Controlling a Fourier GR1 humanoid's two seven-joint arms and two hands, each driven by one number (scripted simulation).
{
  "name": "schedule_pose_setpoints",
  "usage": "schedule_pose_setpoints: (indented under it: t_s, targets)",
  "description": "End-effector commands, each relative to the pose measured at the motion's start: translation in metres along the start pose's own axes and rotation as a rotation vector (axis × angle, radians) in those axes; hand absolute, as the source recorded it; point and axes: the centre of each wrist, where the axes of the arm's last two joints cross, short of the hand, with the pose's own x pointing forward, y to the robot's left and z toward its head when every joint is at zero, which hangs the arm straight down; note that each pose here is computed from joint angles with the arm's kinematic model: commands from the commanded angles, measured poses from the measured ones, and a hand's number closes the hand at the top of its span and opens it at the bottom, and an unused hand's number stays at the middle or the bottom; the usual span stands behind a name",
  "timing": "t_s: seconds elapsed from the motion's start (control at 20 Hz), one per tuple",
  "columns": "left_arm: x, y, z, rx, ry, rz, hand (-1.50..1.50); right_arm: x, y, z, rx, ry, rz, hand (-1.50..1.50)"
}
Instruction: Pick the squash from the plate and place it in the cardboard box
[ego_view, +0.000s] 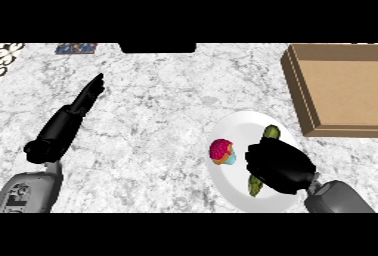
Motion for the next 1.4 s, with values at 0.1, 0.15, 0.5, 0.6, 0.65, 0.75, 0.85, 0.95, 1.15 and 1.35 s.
schedule_pose_setpoints:
  t_s: [0.1,0.15,0.5,0.6,0.65,0.75,0.85,0.95,1.15,1.35]
  targets:
    - [-0.007,0.007,0.007,0.038,0.028,-0.009,0.0,0.005,-0.023,0.068,-0.121,-0.399,0.004,1.5]
    - [-0.007,0.009,0.009,0.032,0.01,0.0,0.0,0.0,-0.034,0.079,-0.157,-0.421,0.022,1.5]
    - [-0.003,-0.005,0.015,0.012,0.007,-0.005,0.0,-0.036,-0.095,0.167,-0.365,-0.424,0.033,1.5]
    - [0.0,0.005,0.016,0.022,0.004,-0.003,0.0,-0.035,-0.111,0.178,-0.458,-0.331,-0.041,1.5]
    - [-0.008,0.013,0.016,-0.012,0.009,0.006,0.0,-0.05,-0.11,0.194,-0.51,-0.265,-0.062,1.5]
    - [-0.004,0.002,0.015,0.006,0.008,0.008,0.0,-0.05,-0.107,0.197,-0.562,-0.168,-0.18,1.5]
    - [0.013,0.005,0.0,0.0,-0.019,-0.001,0.0,-0.068,-0.115,0.204,-0.602,-0.077,-0.261,1.5]
    - [0.0,-0.002,0.014,-0.004,-0.006,-0.002,0.0,-0.076,-0.139,0.227,-0.646,-0.012,-0.273,1.5]
    - [0.001,0.002,-0.014,-0.026,-0.011,0.0,0.0,-0.094,-0.181,0.22,-0.677,0.097,-0.331,1.5]
    - [0.005,-0.017,-0.011,-0.06,-0.047,0.013,0.0,-0.141,-0.178,0.214,-0.696,0.222,-0.348,1.5]
